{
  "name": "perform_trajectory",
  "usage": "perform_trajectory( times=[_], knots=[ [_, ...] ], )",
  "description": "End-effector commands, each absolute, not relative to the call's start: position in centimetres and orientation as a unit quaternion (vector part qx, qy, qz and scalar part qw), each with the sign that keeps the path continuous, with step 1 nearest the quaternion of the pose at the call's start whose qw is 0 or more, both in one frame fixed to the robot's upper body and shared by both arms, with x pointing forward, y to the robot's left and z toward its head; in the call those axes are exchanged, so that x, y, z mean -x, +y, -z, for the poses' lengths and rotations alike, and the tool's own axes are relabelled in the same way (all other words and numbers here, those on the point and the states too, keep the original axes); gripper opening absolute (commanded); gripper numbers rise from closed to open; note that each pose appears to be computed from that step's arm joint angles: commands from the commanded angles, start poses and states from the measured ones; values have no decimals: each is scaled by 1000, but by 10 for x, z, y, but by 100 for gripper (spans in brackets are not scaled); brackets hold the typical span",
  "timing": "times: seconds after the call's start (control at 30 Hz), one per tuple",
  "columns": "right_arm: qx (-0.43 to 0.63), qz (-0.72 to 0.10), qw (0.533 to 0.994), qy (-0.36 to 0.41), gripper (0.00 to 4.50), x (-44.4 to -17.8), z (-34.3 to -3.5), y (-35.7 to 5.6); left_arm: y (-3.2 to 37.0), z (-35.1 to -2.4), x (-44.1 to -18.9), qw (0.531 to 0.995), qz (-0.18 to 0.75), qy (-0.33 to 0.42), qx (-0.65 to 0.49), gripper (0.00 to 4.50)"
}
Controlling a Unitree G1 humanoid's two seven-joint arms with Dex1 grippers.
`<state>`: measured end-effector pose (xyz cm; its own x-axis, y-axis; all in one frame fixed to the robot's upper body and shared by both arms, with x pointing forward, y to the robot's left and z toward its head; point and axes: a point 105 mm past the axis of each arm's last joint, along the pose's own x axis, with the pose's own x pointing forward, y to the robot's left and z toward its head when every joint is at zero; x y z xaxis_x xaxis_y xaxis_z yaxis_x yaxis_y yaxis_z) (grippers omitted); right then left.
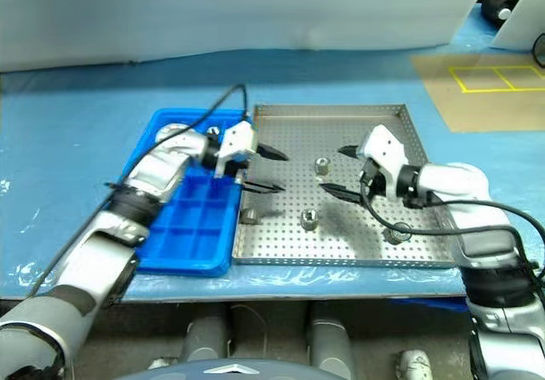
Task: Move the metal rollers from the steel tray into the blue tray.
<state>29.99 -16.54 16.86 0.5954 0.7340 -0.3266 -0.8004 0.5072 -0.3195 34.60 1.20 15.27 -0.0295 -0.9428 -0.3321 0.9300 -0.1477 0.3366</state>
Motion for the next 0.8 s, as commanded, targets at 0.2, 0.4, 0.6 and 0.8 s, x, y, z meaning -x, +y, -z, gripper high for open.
perform_trajectory(
  times=[0.2,0.4,0.6,0.8],
  knots=[
    [224,-393,889,67,450,-274,-179,-174,-19,-137,-329,575,776,-18,-259,354],
    [225,-381,894,74,450,-270,-177,-177,-18,-120,-317,536,800,3,-271,354],
    [225,-378,895,79,450,-271,-173,-177,-18,-108,-315,524,803,21,-282,354],
    [230,-372,896,84,450,-271,-169,-180,-22,-87,-320,550,782,50,-289,354]
  ],
)
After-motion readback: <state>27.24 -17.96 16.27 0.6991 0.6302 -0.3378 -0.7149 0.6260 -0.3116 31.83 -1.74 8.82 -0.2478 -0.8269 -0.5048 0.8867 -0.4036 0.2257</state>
